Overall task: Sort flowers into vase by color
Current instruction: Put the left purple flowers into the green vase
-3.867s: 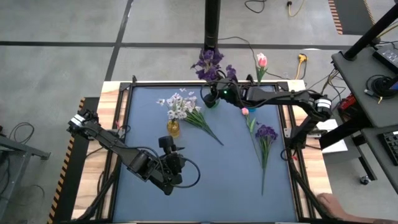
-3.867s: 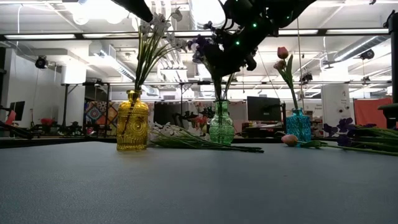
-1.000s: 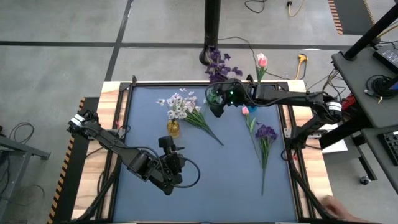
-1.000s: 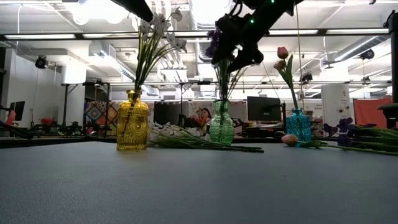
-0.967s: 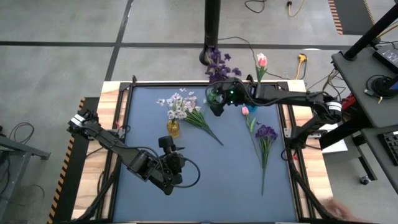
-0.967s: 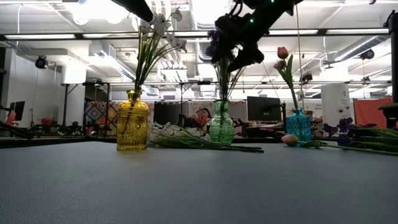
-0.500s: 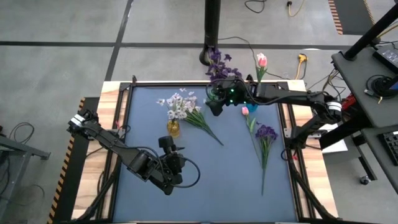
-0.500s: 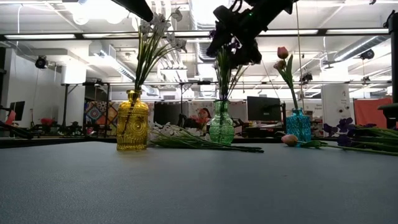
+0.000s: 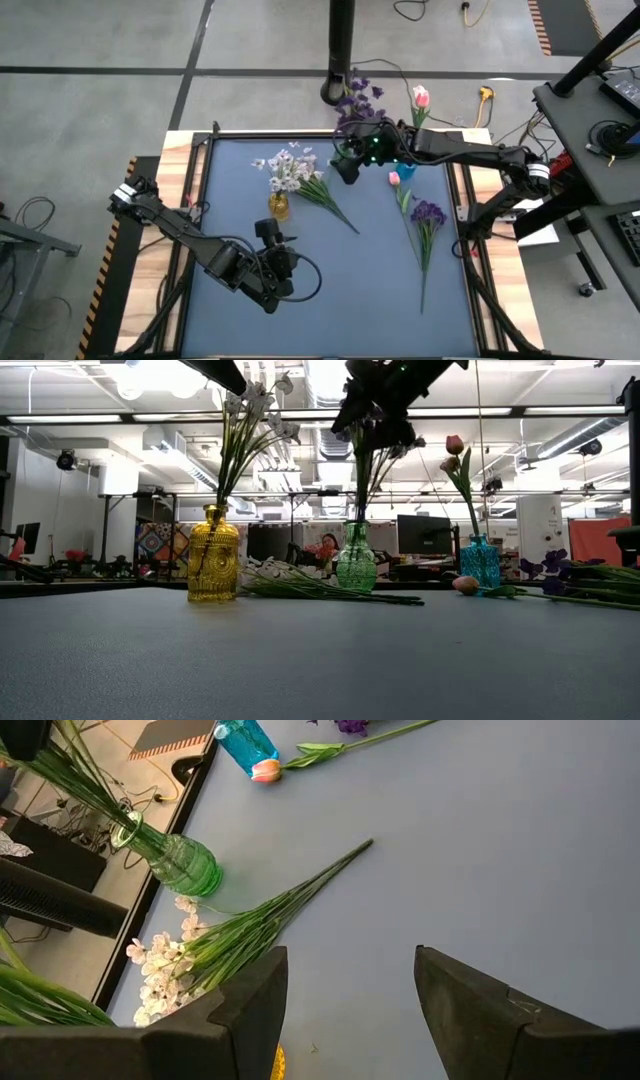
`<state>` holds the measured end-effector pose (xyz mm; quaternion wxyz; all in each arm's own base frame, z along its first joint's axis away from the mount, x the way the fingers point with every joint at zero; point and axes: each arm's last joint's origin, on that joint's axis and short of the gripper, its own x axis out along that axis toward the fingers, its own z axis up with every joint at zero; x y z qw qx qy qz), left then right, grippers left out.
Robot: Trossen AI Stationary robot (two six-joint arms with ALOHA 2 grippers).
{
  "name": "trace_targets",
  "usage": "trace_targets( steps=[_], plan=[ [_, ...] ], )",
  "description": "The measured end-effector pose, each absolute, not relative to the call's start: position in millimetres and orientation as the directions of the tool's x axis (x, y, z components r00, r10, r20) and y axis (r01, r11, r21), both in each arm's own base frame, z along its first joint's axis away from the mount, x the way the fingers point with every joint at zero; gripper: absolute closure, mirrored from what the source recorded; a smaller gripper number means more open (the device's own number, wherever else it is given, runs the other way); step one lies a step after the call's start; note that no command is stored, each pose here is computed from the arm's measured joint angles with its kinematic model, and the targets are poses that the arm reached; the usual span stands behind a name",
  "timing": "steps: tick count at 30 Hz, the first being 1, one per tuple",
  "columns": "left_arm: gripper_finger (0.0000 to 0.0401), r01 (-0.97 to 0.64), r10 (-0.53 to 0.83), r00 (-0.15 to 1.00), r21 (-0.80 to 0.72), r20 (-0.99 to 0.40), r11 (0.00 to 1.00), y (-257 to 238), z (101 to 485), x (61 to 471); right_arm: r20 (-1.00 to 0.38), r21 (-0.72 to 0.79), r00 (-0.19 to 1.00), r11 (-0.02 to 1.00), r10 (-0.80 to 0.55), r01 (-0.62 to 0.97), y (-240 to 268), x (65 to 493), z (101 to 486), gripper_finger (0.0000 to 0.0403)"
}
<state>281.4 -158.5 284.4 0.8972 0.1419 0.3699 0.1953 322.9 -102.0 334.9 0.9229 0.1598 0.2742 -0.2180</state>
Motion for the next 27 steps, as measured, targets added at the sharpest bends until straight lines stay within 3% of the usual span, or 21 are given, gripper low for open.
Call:
trace_targets(
  steps=[12, 27],
  plan=[
    [0.0200, -0.245, 0.455, 0.650, 0.399, -0.608, 0.884, -158, 284, 281, -0.667, 0.044, 0.688, 0.908, -0.285, 0.418, -104, 331, 311, 0.0037],
    [0.0200, -0.246, 0.455, 0.650, 0.399, -0.608, 0.884, -158, 284, 281, -0.743, -0.229, 0.627, 0.969, -0.233, 0.089, -96, 333, 299, 0.0037]
  ],
)
